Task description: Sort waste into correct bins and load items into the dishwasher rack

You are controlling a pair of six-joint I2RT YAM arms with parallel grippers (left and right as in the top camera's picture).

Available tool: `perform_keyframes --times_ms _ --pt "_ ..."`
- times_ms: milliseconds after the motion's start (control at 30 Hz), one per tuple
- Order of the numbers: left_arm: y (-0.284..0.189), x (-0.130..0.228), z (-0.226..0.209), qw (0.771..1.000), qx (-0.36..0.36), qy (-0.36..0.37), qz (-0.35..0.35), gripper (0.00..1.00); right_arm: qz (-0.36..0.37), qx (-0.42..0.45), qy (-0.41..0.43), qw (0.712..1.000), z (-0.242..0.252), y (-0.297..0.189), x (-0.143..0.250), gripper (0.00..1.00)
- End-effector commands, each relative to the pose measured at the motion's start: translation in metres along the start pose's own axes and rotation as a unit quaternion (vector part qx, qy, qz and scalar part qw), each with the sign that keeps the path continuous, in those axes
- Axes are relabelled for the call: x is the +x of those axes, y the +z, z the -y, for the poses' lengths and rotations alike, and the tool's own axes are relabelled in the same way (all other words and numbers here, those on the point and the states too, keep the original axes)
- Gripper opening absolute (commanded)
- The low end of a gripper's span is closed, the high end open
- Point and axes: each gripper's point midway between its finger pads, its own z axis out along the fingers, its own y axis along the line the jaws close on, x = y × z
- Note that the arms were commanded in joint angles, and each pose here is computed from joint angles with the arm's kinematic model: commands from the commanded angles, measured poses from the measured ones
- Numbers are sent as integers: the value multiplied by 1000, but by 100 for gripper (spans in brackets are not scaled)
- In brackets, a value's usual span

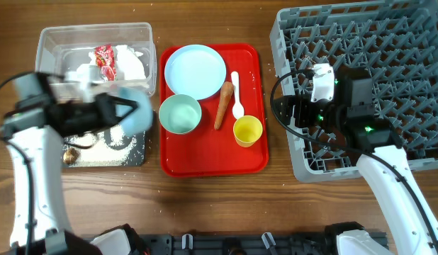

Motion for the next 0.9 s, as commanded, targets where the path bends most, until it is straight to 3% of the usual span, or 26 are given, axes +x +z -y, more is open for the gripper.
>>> perform_keyframes --times_ms 0,100,233,433,600,633,767,867 --pt "40 31 8 986 -134 63 -81 4 8 1 -8 1000 -1 -1 -8 100" --pt "73 61 19 966 -191 112 -135 4 8 1 -8 1000 -1 -1 -8 100" --pt "103 90 18 917 -315 188 -157 4 8 1 -8 1000 -1 -1 -7 100" --pt "160 144 5 868 -342 254 -254 4 8 1 -8 1000 -1 -1 -7 100" --pt "174 153 -17 851 -367 250 -280 5 8 1 -8 1000 -1 -1 -8 100" --pt "175 151 -15 853 -365 251 -275 18 9 0 -8 1000 -1 -1 -8 100" --pt "177 140 -1 863 -359 245 -256 44 10 0 -9 1000 -1 -1 -8 100" --pt "174 131 17 867 -352 246 -253 45 14 0 -10 1000 -1 -1 -11 100"
